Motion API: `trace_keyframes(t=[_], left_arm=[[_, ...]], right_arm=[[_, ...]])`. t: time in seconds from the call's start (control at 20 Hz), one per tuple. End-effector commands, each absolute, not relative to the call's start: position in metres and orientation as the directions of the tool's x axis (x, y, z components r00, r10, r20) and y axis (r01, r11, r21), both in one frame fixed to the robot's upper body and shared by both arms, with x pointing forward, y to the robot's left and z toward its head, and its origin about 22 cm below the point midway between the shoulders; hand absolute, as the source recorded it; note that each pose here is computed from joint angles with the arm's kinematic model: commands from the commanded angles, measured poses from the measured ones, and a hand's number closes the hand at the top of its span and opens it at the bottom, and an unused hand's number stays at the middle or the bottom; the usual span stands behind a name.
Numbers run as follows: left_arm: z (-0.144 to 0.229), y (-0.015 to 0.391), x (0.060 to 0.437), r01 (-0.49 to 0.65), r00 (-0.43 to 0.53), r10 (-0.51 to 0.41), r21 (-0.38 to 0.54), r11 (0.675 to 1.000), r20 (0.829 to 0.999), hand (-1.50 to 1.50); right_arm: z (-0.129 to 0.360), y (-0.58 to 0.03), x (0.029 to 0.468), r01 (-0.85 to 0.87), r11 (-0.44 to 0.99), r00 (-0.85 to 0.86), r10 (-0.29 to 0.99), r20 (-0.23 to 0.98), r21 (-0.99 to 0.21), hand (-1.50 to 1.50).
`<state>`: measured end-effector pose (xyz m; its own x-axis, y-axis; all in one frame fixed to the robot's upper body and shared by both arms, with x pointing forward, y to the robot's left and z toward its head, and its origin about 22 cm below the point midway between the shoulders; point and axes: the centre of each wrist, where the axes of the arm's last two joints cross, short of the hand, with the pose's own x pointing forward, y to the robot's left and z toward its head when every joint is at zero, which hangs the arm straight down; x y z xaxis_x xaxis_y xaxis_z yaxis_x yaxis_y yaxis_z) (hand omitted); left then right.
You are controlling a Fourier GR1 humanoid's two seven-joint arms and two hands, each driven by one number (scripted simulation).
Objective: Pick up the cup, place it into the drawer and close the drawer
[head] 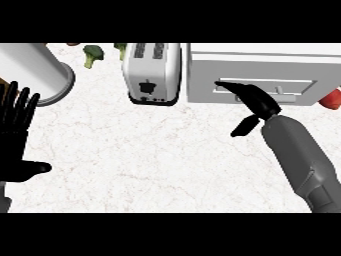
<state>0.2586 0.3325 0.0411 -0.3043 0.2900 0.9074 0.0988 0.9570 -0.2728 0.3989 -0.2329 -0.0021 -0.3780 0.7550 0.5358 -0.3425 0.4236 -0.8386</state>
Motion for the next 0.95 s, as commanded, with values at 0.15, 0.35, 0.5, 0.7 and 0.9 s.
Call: trace_keyframes(t=[0.15, 0.35, 0.5, 0.7, 0.9], left_arm=[[0.035, 0.341, 0.264, 0.115, -0.309, 0.302, -0.279, 0.953, 0.902, -1.50], [0.039, 0.324, 0.274, 0.149, -0.297, 0.308, -0.275, 0.950, 0.904, -1.50], [0.041, 0.341, 0.282, 0.131, -0.310, 0.271, -0.242, 0.961, 0.911, -1.50], [0.039, 0.337, 0.278, 0.149, -0.318, 0.277, -0.241, 0.959, 0.907, -1.50], [0.053, 0.343, 0.281, 0.141, -0.320, 0.275, -0.241, 0.960, 0.907, -1.50]], right_arm=[[0.010, -0.245, 0.420, -0.373, 0.417, -0.317, 0.782, 0.536, -0.829, -1.50], [0.030, -0.262, 0.430, -0.358, 0.443, -0.314, 0.772, 0.553, -0.822, -1.50], [0.035, -0.260, 0.433, -0.336, 0.448, -0.307, 0.779, 0.546, -0.828, -1.50], [0.040, -0.292, 0.430, -0.346, 0.458, -0.297, 0.774, 0.559, -0.819, -1.50], [0.046, -0.285, 0.435, -0.338, 0.464, -0.293, 0.775, 0.560, -0.819, -1.50]])
